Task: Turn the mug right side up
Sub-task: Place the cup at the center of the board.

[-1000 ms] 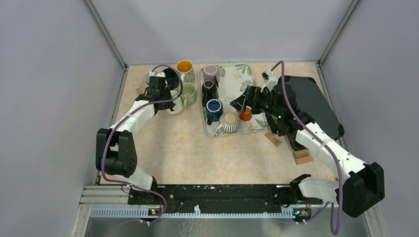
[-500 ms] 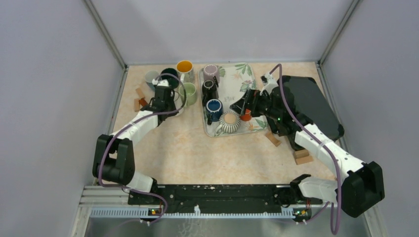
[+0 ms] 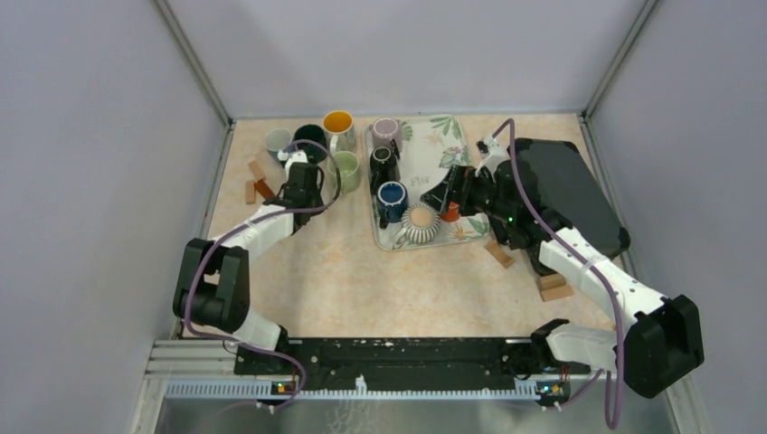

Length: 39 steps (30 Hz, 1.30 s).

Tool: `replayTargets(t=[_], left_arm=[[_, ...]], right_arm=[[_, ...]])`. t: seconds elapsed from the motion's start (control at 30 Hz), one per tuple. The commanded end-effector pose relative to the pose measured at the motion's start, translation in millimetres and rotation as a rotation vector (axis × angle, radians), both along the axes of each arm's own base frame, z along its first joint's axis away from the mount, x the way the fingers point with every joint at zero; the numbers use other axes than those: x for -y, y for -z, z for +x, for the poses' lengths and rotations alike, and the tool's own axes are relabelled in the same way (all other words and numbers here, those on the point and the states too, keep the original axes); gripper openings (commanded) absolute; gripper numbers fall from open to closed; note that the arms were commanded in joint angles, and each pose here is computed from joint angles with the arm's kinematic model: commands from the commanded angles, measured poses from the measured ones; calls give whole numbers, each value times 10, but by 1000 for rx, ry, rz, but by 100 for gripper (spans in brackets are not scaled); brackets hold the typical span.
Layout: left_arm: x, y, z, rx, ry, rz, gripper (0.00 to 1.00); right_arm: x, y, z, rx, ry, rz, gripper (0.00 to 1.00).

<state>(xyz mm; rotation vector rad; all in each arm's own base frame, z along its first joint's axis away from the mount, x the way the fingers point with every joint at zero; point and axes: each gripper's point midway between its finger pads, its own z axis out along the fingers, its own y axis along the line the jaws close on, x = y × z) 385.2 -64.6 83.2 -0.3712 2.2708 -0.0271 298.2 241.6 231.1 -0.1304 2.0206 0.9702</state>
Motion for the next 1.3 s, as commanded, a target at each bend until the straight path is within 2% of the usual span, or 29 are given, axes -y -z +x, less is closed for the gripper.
replayTargets(t=[0.0, 0.33, 0.8, 1.07, 1.27], left_arm=[[-73, -18, 189, 8, -45, 33, 18], [-42, -64, 441, 11, -13, 56, 25], [98, -62, 558, 5, 43, 6, 39], [127, -249, 518, 16, 50, -18, 60], [136, -425, 428, 23, 59, -34, 81]], right_arm=[[-41, -106, 14, 40, -9, 5, 99], [-54, -126, 46, 39, -6, 3, 99], [-56, -150, 74, 46, -7, -12, 99], [-3, -59, 129, 19, 23, -61, 99], [114, 31, 191, -16, 91, -118, 99]])
